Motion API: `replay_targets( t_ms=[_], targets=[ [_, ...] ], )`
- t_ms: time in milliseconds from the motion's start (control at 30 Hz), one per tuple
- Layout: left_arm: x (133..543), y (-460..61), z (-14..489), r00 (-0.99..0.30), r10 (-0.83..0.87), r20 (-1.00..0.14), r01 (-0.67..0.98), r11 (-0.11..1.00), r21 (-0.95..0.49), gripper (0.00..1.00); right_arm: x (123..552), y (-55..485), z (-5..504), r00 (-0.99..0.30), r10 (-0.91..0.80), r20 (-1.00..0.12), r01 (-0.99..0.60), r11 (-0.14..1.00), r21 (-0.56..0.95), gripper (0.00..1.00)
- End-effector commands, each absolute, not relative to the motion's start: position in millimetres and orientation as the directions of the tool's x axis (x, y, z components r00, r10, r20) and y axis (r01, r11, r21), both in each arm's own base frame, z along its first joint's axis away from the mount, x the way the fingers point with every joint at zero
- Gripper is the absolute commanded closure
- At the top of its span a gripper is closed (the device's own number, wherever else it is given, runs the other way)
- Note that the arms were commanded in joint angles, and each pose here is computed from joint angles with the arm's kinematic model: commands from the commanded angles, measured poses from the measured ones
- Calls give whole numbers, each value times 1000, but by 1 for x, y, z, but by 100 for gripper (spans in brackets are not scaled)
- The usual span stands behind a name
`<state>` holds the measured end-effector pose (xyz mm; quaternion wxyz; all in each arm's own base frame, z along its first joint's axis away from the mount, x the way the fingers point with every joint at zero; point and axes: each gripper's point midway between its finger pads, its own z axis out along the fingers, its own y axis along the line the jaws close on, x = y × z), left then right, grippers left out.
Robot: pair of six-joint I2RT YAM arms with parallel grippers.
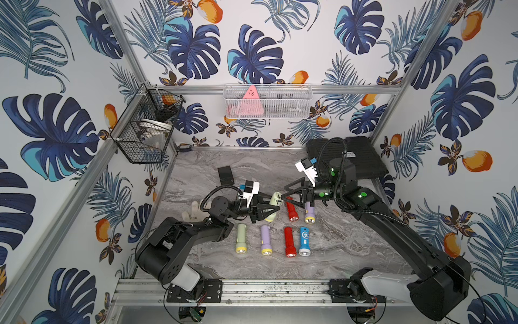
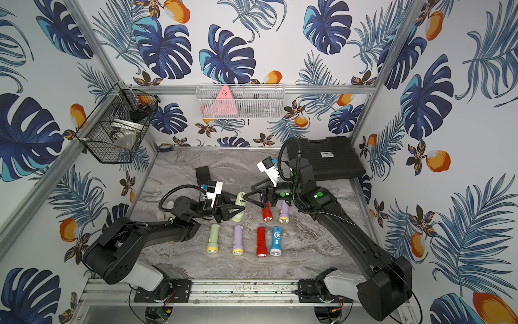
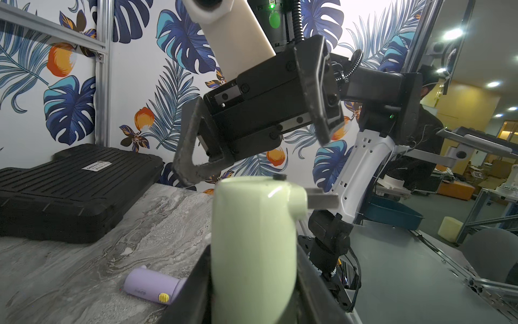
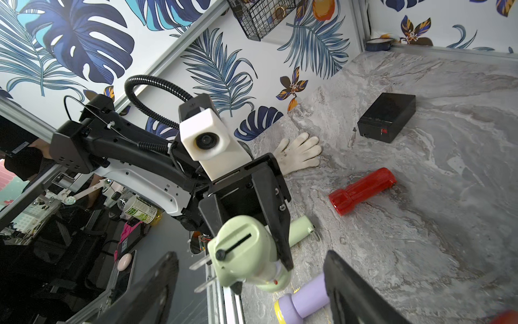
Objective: Close the plug at the bottom of the flashlight
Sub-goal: Close the plug of the flashlight.
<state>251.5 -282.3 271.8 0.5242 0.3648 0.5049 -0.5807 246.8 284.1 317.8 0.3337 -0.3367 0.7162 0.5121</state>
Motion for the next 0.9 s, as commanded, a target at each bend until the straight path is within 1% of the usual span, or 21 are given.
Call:
replay_targets(
  t_ms=[0,100,233,333,633,867],
  targets=[
    [247,-280,282,-138,-265,-954,986,52,-157,100,244,290,325,-515,-134,-847,-851,202,486,21],
    [246,-280,283,-137,-265,-954,987,48,-155,100,244,292,322,-517,-144,-844,-850,199,487,25],
    [245,-280,284,-139,-263,-955,987,38,-155,100,244,294,318,-526,-143,-839,-845,198,496,27],
    [243,-280,286,-139,-264,-955,988,29,-152,100,244,294,316,-526,-143,-838,-845,198,497,31],
    [240,-281,291,-141,-261,-955,989,6,-148,100,246,295,311,-528,-140,-838,-844,202,498,35],
    [236,-281,294,-141,-256,-956,990,-13,-143,100,250,298,303,-548,-147,-823,-832,199,518,40]
  ],
)
